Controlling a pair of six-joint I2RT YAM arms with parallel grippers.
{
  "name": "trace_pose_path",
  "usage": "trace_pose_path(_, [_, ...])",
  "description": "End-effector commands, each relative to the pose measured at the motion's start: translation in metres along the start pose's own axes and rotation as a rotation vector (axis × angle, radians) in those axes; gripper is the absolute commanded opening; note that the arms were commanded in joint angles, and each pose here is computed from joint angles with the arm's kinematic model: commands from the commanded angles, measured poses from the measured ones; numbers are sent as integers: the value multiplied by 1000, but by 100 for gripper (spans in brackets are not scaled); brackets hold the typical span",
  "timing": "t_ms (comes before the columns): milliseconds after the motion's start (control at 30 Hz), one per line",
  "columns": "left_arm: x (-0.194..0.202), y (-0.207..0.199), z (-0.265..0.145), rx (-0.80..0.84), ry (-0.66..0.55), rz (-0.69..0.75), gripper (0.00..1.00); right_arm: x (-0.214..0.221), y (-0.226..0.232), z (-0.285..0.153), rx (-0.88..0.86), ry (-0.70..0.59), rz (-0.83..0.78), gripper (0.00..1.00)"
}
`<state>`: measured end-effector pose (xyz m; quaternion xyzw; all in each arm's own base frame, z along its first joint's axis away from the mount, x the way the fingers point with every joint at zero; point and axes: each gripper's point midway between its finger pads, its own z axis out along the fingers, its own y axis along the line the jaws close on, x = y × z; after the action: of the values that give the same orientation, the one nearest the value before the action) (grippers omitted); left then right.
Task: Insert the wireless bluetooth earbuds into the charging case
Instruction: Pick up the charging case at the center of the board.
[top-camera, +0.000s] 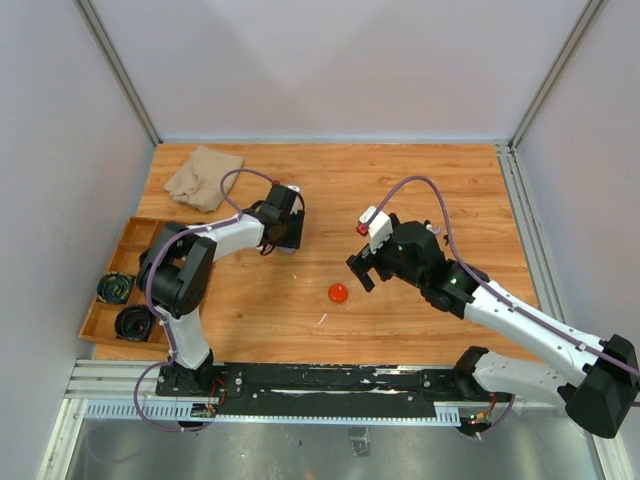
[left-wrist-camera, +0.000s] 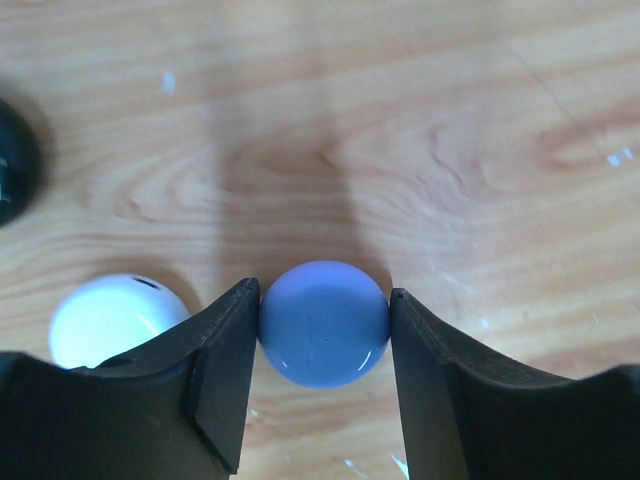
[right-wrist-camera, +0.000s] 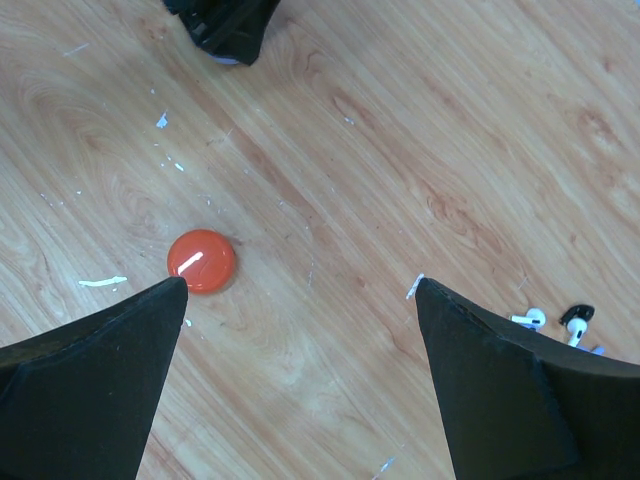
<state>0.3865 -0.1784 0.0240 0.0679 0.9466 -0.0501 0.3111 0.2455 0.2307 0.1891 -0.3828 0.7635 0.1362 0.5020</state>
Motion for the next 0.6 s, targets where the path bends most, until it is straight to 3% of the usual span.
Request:
trace_pose_path(0, [5,-22,-20,53,-25,124,48,0,-12,-1,38,47,100,99])
trace_pose_path(367, [-13,-78,-62,186,-239,410,46,10,-33,-3,-80,91,460,99])
trace_pose_path(567, [-21,-111,-87,292,-363,541,43,6,-40,-2,-156,89,574,100])
